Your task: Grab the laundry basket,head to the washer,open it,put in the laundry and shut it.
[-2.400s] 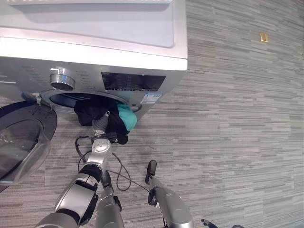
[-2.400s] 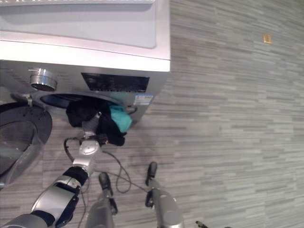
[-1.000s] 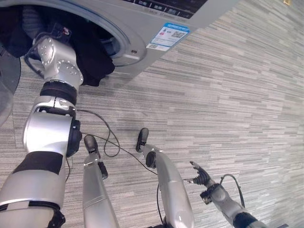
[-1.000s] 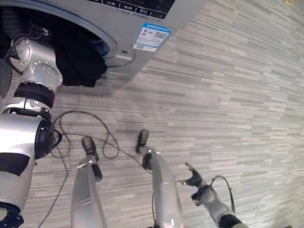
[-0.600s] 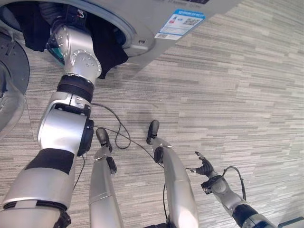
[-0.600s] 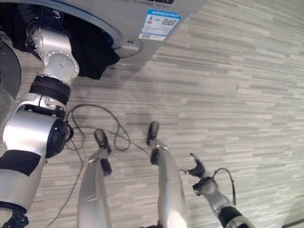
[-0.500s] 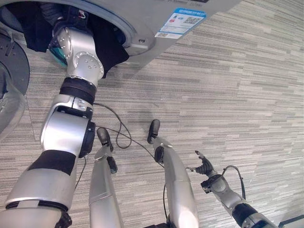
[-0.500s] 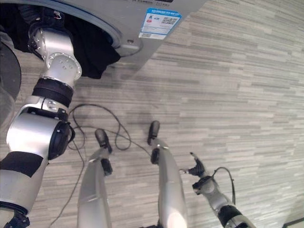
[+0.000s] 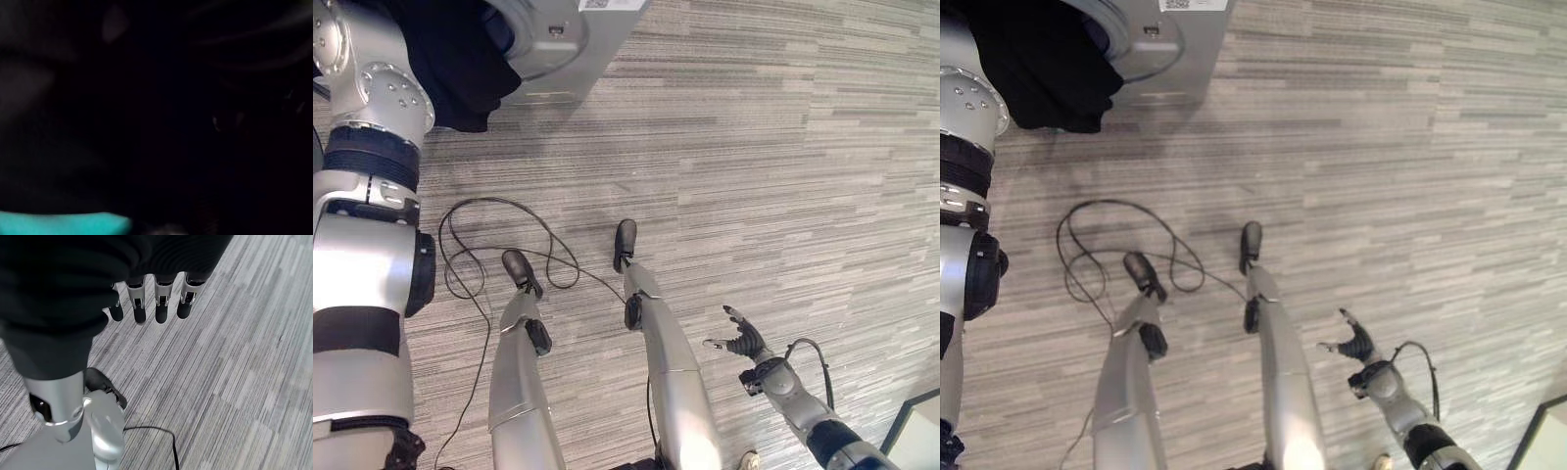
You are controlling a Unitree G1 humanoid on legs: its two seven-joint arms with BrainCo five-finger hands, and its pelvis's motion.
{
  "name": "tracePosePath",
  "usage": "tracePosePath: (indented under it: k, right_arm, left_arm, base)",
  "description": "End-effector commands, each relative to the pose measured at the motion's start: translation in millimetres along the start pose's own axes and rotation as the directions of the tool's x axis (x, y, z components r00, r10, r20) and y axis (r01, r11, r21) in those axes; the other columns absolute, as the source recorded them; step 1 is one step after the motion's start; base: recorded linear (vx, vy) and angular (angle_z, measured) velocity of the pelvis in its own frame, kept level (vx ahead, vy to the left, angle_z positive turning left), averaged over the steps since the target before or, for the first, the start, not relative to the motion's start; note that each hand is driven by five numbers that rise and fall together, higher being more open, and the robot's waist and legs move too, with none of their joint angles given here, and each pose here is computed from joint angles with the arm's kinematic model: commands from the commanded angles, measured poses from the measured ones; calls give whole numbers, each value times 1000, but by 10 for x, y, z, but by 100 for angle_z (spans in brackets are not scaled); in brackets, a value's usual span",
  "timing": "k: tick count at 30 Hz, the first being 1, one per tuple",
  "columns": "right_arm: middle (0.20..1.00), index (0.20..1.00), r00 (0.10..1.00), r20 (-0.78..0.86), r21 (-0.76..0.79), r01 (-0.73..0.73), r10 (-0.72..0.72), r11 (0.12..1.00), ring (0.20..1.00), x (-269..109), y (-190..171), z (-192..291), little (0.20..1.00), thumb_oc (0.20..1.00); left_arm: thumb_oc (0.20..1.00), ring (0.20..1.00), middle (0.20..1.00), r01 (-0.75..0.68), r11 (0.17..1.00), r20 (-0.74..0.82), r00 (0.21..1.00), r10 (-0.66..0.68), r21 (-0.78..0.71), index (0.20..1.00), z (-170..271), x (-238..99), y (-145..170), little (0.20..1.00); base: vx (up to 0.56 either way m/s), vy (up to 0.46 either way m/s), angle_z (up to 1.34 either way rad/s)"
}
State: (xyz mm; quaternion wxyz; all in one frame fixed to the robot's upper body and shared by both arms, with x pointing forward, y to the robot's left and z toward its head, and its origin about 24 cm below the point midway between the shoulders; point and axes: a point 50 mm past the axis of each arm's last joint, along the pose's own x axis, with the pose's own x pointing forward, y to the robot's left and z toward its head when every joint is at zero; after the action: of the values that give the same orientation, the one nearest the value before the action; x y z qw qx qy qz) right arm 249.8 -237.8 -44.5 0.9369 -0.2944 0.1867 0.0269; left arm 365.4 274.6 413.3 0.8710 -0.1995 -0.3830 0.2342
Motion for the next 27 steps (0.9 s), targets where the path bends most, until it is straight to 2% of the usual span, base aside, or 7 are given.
tracePosePath:
  k: [1,2,4,5,13,19,27]
  right_arm:
    - [1000,1000,993,-111,-84,37,-47,996,1000,-63,-351,-255,1000,1000]
    - [1000,1000,993,-108,-81,37,-46,996,1000,-48,-343,-238,1000,1000]
    - [1000,1000,992,-116,-100,28,-40,995,1000,27,-378,-186,1000,1000]
    - [1000,1000,993,-114,-97,27,-38,995,1000,36,-368,-175,1000,1000]
    - [1000,1000,996,-93,-164,-32,16,986,1000,110,-262,-94,1000,1000]
    - [1000,1000,981,-189,-181,-87,52,980,1000,72,-70,-261,1000,1000]
    - [1000,1000,977,-210,-180,-73,34,981,1000,147,-126,-227,1000,1000]
  left_arm:
    - [1000,1000,1000,194,891,-50,980,-191,411,1000,272,126,-240,1000]
    - [1000,1000,1000,195,888,-47,980,-193,417,1000,300,132,-252,1000]
    - [1000,1000,1000,166,459,-75,975,-209,873,1000,235,125,-239,1000]
    - [1000,1000,1000,162,453,-71,975,-210,877,1000,245,125,-252,1000]
    - [1000,1000,1000,82,-320,-181,938,-295,944,1000,-148,-38,-354,1000]
    - [1000,1000,1000,418,-13,-416,900,-128,908,1000,-730,-229,97,1000]
    - [1000,1000,1000,477,184,-399,851,-342,860,1000,-737,-371,-488,1000]
  base:
    - [0,0,0]
    - [-22,5,5]
    - [-13,-3,2]
    - [0,0,0]
    - [-9,-8,6]
    - [3,-6,-2]
    - [-1,-4,2]
